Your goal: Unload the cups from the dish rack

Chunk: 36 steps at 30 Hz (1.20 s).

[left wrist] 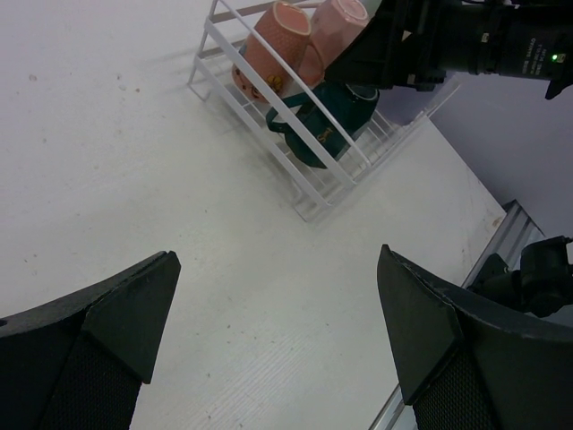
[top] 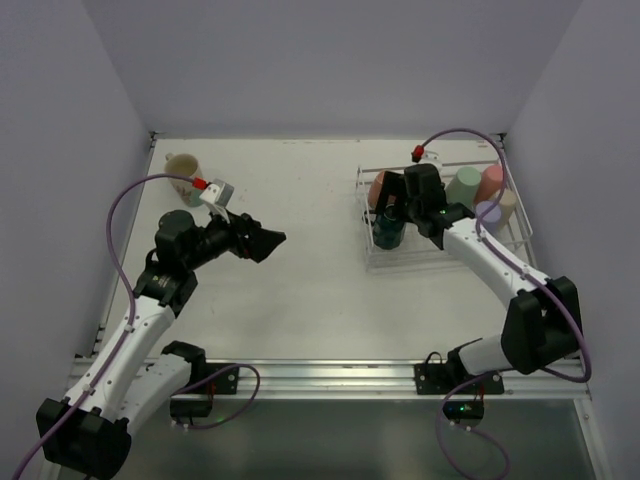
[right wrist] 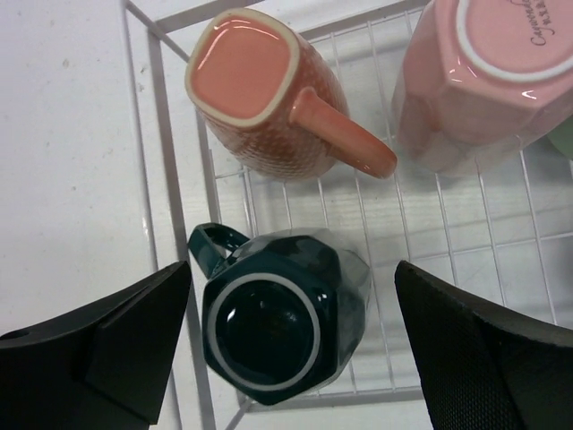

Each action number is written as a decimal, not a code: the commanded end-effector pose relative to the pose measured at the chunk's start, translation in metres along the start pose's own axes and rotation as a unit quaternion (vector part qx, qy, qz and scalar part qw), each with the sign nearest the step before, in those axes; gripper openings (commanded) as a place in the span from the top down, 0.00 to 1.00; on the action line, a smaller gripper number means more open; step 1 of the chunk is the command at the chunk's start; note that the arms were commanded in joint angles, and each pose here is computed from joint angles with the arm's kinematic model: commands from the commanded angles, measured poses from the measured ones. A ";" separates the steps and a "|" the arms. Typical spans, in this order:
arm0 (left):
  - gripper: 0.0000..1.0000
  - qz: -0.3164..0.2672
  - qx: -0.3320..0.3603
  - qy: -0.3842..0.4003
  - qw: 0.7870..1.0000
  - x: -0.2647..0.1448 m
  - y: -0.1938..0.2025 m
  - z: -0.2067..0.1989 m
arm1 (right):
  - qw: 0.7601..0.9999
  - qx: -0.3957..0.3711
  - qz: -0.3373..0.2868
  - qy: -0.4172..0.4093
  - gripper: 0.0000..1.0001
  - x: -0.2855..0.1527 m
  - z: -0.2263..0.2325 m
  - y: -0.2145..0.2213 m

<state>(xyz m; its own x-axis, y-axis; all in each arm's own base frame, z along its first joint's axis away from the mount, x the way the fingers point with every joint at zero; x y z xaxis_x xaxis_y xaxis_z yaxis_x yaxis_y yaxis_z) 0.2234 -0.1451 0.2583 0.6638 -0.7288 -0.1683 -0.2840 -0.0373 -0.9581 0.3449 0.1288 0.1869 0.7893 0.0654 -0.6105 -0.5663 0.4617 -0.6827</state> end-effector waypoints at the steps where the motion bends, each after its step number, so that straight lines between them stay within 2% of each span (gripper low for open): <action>1: 0.00 -0.012 0.025 -0.001 1.000 -0.003 -0.009 -0.002 | 0.998 -0.017 -0.028 -0.057 0.01 -0.030 0.021 -0.028; 9: 0.00 -0.012 0.028 -0.004 1.000 -0.004 -0.010 -0.002 | 0.992 -0.100 0.031 -0.071 0.01 -0.045 -0.006 0.001; 15: 0.00 -0.009 0.027 -0.003 1.000 -0.003 -0.009 -0.002 | 0.986 -0.120 0.090 -0.066 0.01 -0.026 -0.008 0.013; 33: 0.00 -0.005 0.027 -0.008 1.000 -0.003 -0.007 0.001 | 0.981 -0.160 0.106 -0.031 0.01 0.016 -0.006 0.010; 36: 0.00 -0.004 0.026 -0.011 1.000 -0.002 -0.006 0.001 | 0.980 -0.162 0.109 -0.024 0.07 0.019 -0.007 0.012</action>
<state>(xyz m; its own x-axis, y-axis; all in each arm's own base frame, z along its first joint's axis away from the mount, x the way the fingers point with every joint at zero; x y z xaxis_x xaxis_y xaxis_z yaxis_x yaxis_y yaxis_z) 0.2225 -0.1420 0.2543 0.6737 -0.7142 -0.1900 -0.2881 -0.0171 -0.9574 0.3388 0.1301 0.1532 0.6097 0.1918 -0.7691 -0.7926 0.1358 -0.5945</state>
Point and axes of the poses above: each gripper's point midway between its finger pads, its own x axis out along the fingers, its own z axis along the line the jaws close on, y = z × x, the point moved 5 cm from there along -x, back along the fingers, and after that the axes turned 14 degrees about x, right-handed, at the moved point
